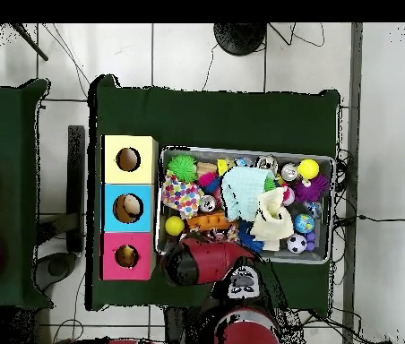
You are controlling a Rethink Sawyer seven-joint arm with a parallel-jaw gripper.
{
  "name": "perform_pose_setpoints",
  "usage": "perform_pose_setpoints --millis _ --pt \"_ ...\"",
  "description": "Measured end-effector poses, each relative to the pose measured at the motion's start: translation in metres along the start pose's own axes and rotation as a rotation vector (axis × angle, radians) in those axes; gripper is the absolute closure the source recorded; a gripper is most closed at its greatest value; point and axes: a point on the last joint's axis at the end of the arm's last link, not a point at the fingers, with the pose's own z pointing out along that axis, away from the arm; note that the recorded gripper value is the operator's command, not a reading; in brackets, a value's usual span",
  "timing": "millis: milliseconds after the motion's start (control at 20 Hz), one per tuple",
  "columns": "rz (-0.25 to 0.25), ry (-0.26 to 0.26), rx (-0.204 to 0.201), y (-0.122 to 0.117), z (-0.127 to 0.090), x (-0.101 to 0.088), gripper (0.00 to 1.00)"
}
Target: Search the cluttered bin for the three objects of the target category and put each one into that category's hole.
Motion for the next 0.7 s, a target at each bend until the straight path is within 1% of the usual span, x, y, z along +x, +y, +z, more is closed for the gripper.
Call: perform_pose_setpoints --millis 150,300,550,600,650,700 --pt "0.014 0.018 -0.002 -0.001 -0.012 -0.008 1.0" --pt "0.04 0.03 -0.014 -0.005 -0.028 -0.02 1.0" --pt "0.112 0.054 -0.046 -0.016 -0.065 -0.052 1.0" --pt "0.118 0.06 -0.048 -0.017 -0.071 -0.056 1.0" --pt "0.129 0.072 -0.05 -0.02 -0.084 -0.064 1.0" --pt "0.13 0.074 -0.05 -0.02 -0.088 -0.066 1.0"
